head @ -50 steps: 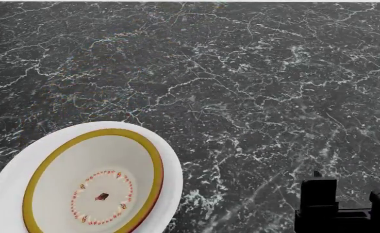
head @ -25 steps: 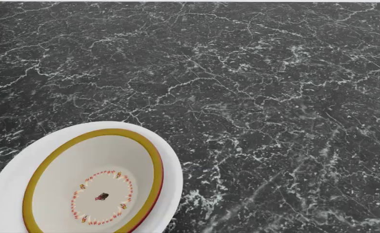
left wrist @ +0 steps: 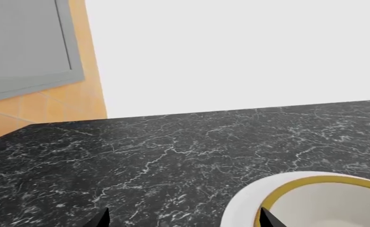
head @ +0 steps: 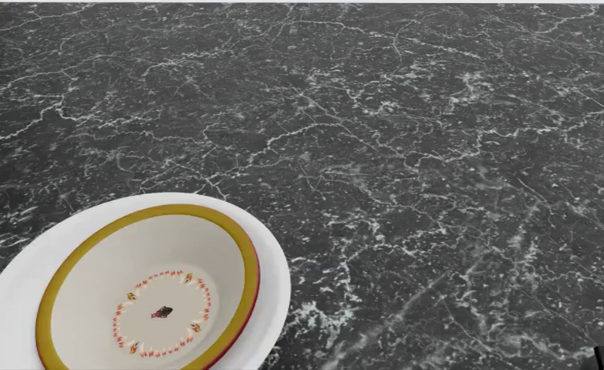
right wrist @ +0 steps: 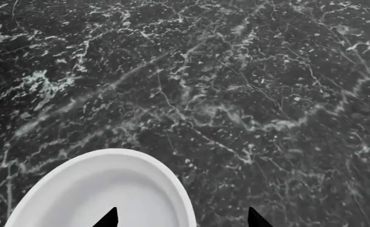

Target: Stack the bowls from largest to smallest.

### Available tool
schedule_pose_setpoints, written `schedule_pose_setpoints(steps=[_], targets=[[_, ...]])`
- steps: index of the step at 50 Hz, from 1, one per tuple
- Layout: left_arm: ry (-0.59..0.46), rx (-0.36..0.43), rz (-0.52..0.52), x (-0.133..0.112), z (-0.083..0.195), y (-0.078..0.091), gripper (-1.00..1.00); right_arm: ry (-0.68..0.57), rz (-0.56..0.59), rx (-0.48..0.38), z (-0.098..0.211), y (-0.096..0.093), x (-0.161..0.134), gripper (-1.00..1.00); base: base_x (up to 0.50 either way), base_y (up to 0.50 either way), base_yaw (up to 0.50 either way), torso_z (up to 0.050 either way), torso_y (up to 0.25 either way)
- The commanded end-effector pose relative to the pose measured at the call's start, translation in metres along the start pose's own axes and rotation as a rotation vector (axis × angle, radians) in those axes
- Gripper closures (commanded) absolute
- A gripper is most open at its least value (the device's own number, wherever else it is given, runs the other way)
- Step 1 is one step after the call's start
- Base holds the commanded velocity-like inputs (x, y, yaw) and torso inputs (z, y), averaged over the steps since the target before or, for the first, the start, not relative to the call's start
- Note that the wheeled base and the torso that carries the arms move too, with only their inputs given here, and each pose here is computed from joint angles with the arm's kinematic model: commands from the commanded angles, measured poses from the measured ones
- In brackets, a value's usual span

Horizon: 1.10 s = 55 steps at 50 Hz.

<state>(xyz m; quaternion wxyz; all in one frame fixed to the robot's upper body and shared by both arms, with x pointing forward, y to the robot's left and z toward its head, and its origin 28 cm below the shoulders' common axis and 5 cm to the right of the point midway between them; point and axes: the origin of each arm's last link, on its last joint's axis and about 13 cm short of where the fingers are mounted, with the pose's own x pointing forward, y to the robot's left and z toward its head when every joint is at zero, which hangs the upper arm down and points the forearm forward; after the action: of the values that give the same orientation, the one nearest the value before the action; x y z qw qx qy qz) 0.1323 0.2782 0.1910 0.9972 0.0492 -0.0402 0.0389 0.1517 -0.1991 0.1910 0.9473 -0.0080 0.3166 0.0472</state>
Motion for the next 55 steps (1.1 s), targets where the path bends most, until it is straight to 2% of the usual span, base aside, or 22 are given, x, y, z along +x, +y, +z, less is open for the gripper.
schedule_pose_setpoints(steps=[1,17,26,27,29,39,55], targets=[[-0.017,0.005,-0.001,0.001,-0.001,-0.001,-1.0,0.072,-0.001,0.074,-0.017,-0.006,0.016,-1.0,0.0,0.0,0.0,0.0,0.0],[-0.013,0.01,-0.004,0.002,-0.002,-0.002,-1.0,0.14,-0.028,0.101,-0.03,-0.015,0.027,-1.0,0.01,0.0,0.0,0.0,0.0],[-0.011,0.012,-0.01,0.002,-0.002,-0.003,-1.0,0.177,-0.055,0.097,-0.032,-0.02,0.014,-1.0,0.0,0.0,0.0,0.0,0.0],[-0.012,0.013,-0.01,0.002,-0.002,-0.003,-1.0,0.172,-0.049,0.103,-0.033,-0.019,0.014,1.0,0.0,0.0,0.0,0.0,0.0],[-0.012,0.012,-0.008,0.002,-0.002,-0.003,-1.0,0.184,-0.016,0.111,-0.035,-0.015,0.015,1.0,0.0,0.0,0.0,0.0,0.0],[-0.011,0.015,-0.002,0.002,-0.001,-0.002,-1.0,0.136,0.0,0.106,-0.021,-0.011,0.012,1.0,0.0,0.0,0.0,0.0,0.0],[-0.015,0.012,0.001,0.001,-0.001,0.0,-1.0,-0.1,0.001,0.121,0.029,-0.002,-0.011,1.0,0.0,0.0,0.0,0.0,0.0]])
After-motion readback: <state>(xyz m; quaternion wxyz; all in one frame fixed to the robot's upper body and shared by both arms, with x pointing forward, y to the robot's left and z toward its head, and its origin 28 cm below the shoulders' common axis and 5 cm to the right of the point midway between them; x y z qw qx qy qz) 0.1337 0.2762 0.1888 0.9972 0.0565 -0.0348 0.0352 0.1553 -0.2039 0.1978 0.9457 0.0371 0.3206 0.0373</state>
